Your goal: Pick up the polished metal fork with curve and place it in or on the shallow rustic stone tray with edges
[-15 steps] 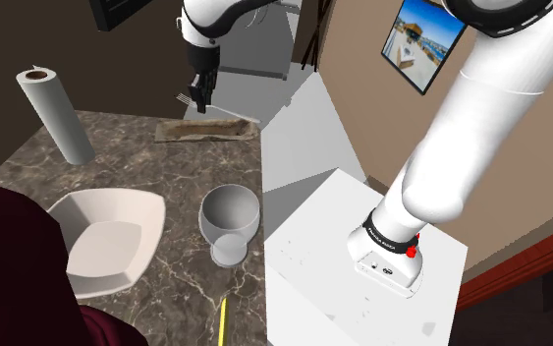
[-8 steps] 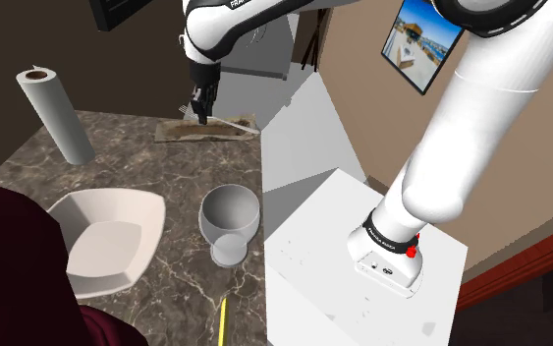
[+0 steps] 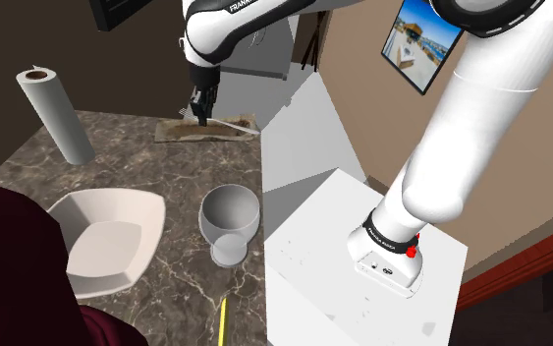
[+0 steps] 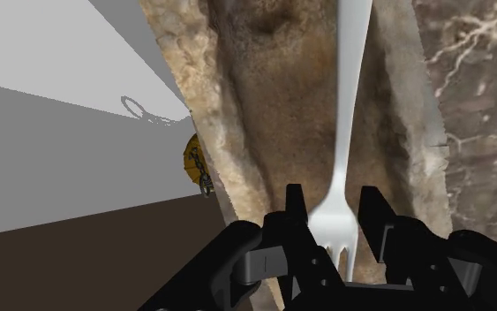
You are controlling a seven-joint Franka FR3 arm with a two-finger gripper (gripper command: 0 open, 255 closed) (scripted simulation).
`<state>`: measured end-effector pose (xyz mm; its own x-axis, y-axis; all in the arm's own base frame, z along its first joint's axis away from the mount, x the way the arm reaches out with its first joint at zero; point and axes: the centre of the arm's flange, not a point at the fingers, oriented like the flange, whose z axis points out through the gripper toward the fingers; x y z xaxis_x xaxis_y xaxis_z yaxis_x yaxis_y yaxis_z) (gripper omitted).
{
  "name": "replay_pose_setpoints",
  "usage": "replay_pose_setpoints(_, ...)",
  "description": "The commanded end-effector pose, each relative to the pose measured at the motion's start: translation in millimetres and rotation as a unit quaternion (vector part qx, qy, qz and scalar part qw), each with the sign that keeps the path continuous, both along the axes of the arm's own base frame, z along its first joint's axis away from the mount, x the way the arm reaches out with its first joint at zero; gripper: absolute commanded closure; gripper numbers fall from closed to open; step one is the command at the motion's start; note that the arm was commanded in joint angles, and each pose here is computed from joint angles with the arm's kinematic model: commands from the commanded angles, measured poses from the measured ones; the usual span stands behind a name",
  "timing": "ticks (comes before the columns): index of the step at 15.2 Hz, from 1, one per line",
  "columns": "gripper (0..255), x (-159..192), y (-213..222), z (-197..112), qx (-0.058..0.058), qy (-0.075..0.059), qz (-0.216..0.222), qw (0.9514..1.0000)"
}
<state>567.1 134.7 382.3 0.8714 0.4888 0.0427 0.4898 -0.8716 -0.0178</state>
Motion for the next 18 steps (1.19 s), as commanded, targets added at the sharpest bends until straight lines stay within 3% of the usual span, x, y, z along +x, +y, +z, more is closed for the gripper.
replay_pose_setpoints(1,0,0.0,0.0,0.0,0.000,0.000,0.000,1.0000)
replay_pose_setpoints(6,0,0.0,0.0,0.0,0.000,0.000,0.000,1.0000)
replay_pose_setpoints(10,0,-1.4,-1.8,49.9,0.000,0.000,0.000,1.0000)
replay_pose_setpoints(18,0,-1.4,-1.8,49.9,0.000,0.000,0.000,1.0000)
